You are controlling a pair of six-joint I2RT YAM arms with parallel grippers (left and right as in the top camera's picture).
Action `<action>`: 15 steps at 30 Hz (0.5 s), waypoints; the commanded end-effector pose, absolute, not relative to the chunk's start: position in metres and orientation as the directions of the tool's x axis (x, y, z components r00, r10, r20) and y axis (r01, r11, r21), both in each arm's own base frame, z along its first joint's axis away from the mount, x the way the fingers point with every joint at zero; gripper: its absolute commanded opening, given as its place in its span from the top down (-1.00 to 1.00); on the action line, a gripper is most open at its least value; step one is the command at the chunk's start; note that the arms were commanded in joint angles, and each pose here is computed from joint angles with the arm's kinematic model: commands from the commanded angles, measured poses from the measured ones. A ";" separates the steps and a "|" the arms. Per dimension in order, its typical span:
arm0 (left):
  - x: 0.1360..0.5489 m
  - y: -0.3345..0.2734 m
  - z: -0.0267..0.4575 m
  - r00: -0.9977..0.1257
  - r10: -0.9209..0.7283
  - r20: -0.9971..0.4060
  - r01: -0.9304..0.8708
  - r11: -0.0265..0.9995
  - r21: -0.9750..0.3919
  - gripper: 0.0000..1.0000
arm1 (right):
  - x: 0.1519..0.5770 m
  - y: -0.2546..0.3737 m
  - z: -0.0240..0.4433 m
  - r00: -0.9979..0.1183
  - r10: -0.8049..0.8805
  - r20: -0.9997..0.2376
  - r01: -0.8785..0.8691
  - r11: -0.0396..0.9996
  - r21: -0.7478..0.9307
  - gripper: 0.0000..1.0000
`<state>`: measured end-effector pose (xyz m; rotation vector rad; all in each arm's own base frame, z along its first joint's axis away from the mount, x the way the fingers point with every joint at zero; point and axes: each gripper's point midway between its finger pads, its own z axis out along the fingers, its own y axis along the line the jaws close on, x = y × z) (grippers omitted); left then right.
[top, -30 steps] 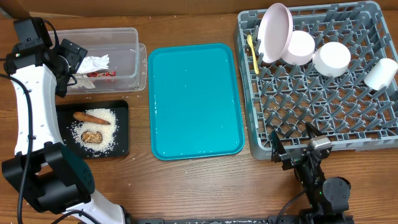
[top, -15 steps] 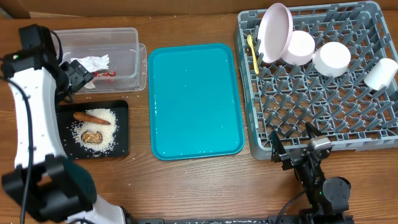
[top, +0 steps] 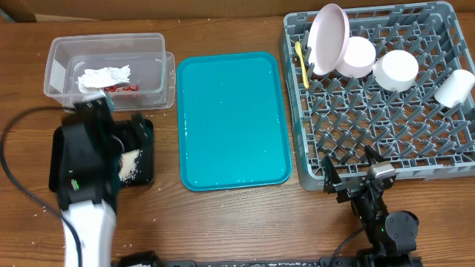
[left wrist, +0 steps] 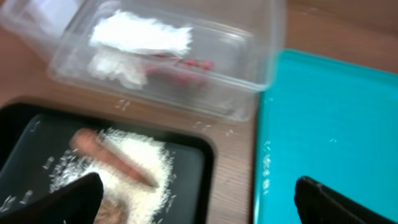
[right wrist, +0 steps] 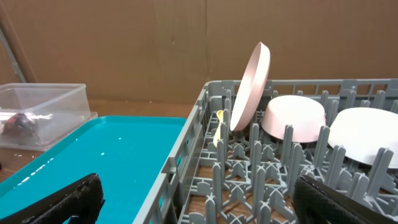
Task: Sort waste into correct bins and load items into the dishwasher
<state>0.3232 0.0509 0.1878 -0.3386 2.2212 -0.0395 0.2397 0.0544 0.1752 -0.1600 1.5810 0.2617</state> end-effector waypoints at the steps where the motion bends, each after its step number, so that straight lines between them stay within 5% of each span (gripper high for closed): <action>1: 0.296 0.020 0.170 -0.527 -0.123 -0.841 -0.034 0.992 -0.124 -1.00 | 0.240 0.054 0.173 -0.027 0.055 -0.998 -0.260 0.964 0.060 -1.00; 15: 0.264 -0.001 0.156 -0.157 -0.096 -0.983 0.012 0.995 -0.099 -1.00 | 0.240 0.054 0.173 -0.027 0.055 -0.998 -0.260 0.964 0.060 -1.00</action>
